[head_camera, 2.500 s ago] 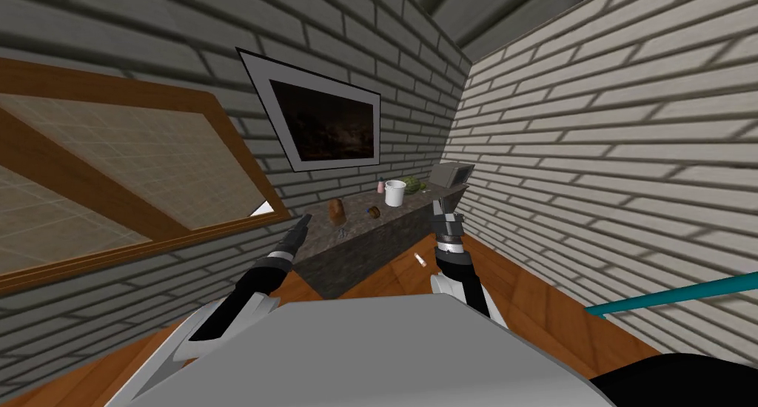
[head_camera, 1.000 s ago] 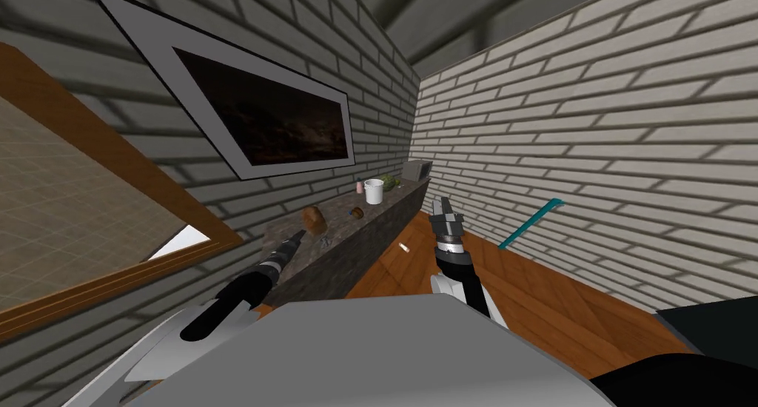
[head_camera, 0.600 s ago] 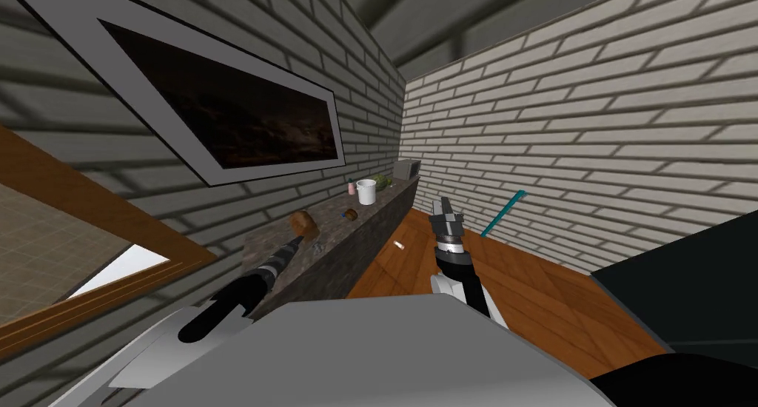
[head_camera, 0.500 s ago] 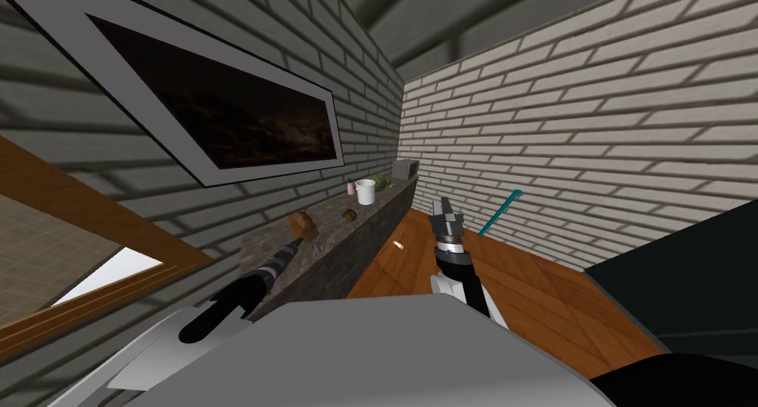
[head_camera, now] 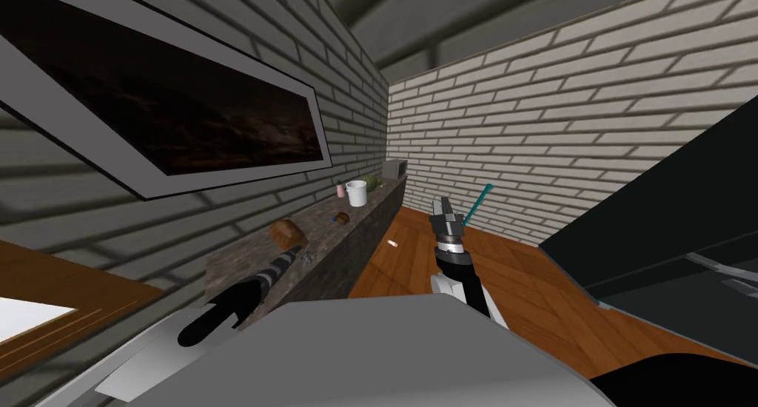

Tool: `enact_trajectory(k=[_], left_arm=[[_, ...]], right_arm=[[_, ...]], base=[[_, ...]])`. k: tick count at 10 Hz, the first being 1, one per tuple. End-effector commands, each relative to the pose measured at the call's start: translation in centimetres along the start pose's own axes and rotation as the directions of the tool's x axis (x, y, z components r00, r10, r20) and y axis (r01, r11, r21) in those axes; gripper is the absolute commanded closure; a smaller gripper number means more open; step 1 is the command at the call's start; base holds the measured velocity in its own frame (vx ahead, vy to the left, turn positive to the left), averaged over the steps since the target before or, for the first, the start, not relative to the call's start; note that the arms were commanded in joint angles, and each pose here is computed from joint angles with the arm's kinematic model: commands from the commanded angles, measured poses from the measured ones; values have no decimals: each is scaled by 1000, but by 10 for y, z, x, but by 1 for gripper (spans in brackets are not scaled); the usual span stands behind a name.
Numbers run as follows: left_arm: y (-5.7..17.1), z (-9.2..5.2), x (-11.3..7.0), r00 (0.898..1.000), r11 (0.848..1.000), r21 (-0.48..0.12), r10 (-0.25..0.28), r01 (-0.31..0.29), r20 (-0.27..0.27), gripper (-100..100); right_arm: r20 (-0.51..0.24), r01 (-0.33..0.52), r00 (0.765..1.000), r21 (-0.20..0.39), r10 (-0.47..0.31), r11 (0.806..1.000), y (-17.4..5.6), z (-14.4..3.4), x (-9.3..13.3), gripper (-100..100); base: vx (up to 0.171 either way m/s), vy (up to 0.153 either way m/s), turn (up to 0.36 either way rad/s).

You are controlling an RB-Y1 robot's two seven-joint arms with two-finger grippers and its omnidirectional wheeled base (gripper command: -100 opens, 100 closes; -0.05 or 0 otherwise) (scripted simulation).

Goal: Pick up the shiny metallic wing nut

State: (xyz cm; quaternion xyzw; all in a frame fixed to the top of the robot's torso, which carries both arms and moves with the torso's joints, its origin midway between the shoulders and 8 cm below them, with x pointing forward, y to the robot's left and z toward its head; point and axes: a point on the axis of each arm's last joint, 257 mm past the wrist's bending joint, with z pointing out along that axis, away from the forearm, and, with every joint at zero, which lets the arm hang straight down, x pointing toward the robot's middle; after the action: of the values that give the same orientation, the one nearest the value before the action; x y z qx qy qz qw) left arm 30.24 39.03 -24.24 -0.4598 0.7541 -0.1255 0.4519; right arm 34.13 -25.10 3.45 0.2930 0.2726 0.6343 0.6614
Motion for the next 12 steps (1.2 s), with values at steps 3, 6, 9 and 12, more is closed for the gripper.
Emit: enact_trajectory(k=[3,6,9,12], left_arm=[[32,-4,16,998,995,-90,27,-33,-65,-100],[60,-8,31,992,986,-157,36,-55,-119,-100],[97,-16,51,984,968,-240,27,-70,-176,-100],[96,-6,40,988,969,-242,15,-52,-152,-100]], right_arm=[[0,0,1000,0,0,1000,0,0,0,0],[0,0,1000,0,0,1000,0,0,0,0],[0,0,1000,0,0,1000,0,0,0,0],[0,0,1000,0,0,1000,0,0,0,0]], base=[[40,61,-248],[54,48,-156],[79,18,-127],[-3,-3,-57]])
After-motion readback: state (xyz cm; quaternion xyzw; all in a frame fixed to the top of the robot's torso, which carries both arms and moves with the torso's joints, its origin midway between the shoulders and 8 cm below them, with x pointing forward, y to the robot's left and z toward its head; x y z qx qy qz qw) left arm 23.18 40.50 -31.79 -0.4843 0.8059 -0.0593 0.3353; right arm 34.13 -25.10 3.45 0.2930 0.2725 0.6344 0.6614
